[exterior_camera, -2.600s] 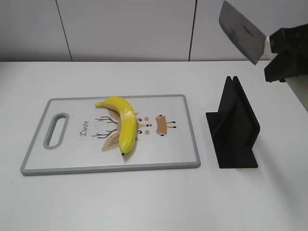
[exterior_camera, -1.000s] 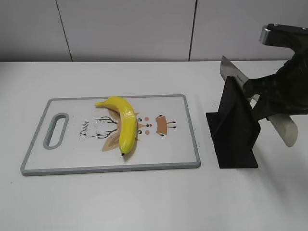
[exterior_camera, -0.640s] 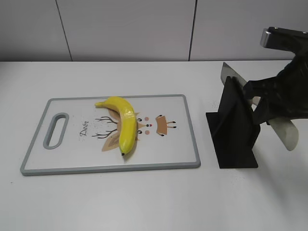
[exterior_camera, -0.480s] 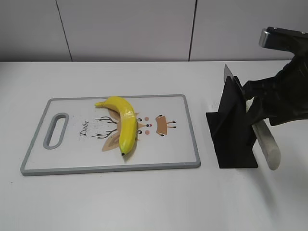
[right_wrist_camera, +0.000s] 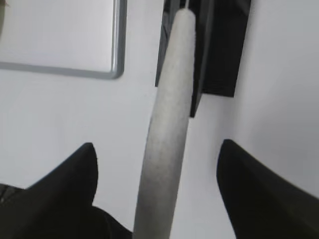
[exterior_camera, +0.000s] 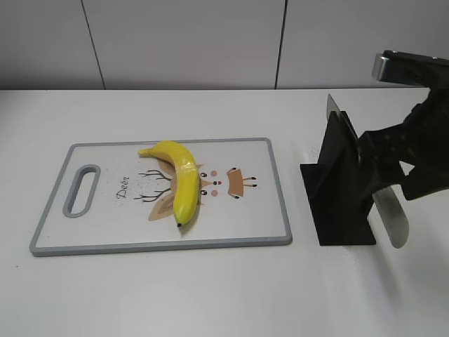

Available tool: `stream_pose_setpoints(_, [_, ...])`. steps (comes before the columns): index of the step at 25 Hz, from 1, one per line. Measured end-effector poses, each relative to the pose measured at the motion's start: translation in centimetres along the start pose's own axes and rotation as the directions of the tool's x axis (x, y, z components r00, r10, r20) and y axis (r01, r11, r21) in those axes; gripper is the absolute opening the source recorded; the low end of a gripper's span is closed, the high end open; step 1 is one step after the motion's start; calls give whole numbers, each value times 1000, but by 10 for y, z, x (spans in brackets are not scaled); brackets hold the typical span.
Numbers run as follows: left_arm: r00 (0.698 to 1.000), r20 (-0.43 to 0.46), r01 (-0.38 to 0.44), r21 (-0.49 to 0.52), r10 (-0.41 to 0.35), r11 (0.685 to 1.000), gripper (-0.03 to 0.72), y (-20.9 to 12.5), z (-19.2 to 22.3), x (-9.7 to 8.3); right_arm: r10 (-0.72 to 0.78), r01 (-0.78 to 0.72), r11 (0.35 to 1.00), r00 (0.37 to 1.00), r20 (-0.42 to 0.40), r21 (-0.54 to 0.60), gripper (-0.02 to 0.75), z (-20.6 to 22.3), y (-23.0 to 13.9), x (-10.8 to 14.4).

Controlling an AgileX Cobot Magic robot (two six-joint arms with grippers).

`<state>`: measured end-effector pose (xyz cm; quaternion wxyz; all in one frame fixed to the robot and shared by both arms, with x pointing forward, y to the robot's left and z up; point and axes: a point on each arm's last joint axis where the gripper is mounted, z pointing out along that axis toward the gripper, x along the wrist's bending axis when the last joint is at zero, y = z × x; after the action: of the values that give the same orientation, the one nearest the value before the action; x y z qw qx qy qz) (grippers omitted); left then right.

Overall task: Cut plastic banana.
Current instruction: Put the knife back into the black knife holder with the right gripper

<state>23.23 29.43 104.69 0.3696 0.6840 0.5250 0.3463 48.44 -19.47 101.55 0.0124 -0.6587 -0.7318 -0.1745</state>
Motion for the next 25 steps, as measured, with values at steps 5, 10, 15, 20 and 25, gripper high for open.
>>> stream_pose_setpoints(5, [1000,0,0,-1,0,1000,523,0,0,0,-38,38,998,999,-3,46,571,-20,-15,1])
stream_pose_setpoints(10, [1000,0,0,-1,0,1000,521,0,0,0,-91,88,993,995,-30,-80,571,-63,-31,6])
stream_pose_setpoints(15, [1000,0,0,-1,0,1000,521,0,0,0,-202,190,957,979,-33,-218,571,-101,-52,7])
stream_pose_setpoints(20, [1000,0,0,-1,0,1000,521,0,0,0,-313,297,898,950,0,-324,571,-131,-75,7])
stream_pose_setpoints(25, [1000,0,0,-1,0,1000,515,0,0,0,-368,348,843,929,34,-411,571,-151,-93,5])
